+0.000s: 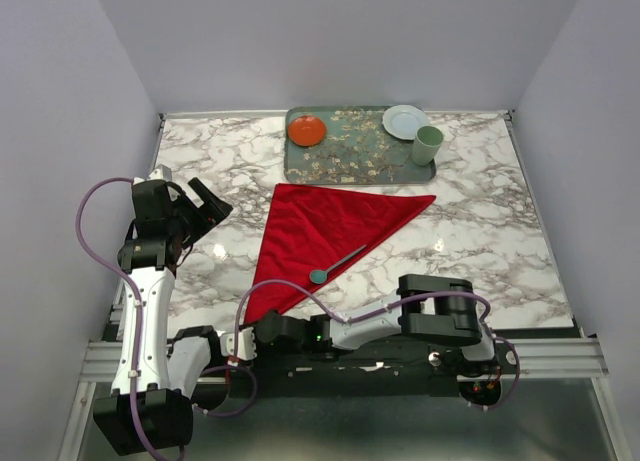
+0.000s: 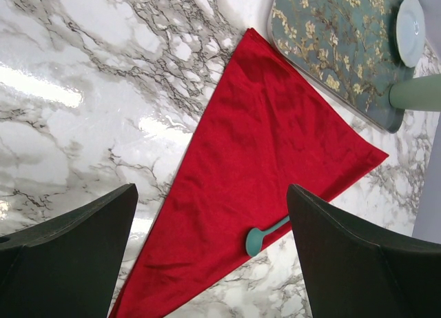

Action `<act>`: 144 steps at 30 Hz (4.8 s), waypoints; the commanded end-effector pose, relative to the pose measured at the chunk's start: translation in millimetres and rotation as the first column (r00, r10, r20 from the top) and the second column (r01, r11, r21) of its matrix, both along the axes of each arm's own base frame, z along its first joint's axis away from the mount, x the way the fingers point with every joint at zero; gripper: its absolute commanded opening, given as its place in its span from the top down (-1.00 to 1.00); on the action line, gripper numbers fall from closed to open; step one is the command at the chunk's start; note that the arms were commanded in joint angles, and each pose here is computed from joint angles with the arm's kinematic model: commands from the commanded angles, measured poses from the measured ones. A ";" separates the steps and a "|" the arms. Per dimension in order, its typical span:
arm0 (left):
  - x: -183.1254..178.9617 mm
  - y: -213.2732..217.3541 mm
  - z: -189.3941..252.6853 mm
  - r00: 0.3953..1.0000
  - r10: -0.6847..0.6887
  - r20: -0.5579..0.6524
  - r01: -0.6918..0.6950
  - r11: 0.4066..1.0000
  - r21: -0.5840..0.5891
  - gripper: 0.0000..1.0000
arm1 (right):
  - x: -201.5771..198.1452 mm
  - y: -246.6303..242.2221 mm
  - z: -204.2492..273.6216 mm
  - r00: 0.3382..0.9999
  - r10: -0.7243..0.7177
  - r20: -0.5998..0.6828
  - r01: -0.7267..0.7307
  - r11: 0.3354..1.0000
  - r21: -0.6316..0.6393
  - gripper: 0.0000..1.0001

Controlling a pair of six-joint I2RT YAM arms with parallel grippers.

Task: Fold the napkin, place the utensils inside, and roll it up
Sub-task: Fold the napkin

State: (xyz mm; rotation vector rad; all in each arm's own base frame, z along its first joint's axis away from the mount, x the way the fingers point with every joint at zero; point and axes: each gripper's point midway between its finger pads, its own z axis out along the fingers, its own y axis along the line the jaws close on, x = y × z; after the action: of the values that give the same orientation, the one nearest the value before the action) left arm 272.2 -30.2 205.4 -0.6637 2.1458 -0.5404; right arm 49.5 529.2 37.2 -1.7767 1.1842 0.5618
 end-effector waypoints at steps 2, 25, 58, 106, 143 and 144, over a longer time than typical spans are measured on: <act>3.8 -4.1 15.4 0.999 -0.027 0.039 0.027 1.000 -0.007 -0.97 | 5.4 3.5 -12.5 1.000 -0.025 0.008 0.025 1.000 0.009 0.07; 2.2 -6.9 15.4 0.998 -0.040 0.042 0.041 0.999 -0.017 -0.97 | 24.2 11.1 -20.0 0.994 -0.100 0.043 0.100 0.995 0.013 0.53; 10.5 -23.5 -13.3 0.992 -0.129 0.005 0.129 0.988 -0.088 -0.97 | 148.8 -159.5 63.3 0.480 -0.499 -0.721 0.796 0.593 0.120 0.99; 14.0 -29.7 -14.5 0.987 -0.162 0.005 0.161 0.981 -0.107 -0.97 | 216.6 -258.1 32.2 0.321 -0.648 -0.691 0.922 0.380 0.071 0.97; 11.7 -34.8 -12.7 0.984 -0.179 0.012 0.179 0.975 -0.129 -0.97 | 224.5 -277.0 -9.4 0.183 -0.667 -0.723 0.956 0.293 -0.028 0.74; 11.6 -35.3 -12.7 0.984 -0.180 0.012 0.180 0.975 -0.130 -0.97 | 225.0 -277.6 -9.4 0.181 -0.668 -0.721 0.957 0.289 -0.028 0.74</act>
State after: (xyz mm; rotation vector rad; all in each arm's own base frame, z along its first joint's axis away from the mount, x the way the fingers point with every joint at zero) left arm 282.9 -59.2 185.3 -0.5833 2.2153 -0.7462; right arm 271.8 256.6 31.9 -0.2542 2.0733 0.6478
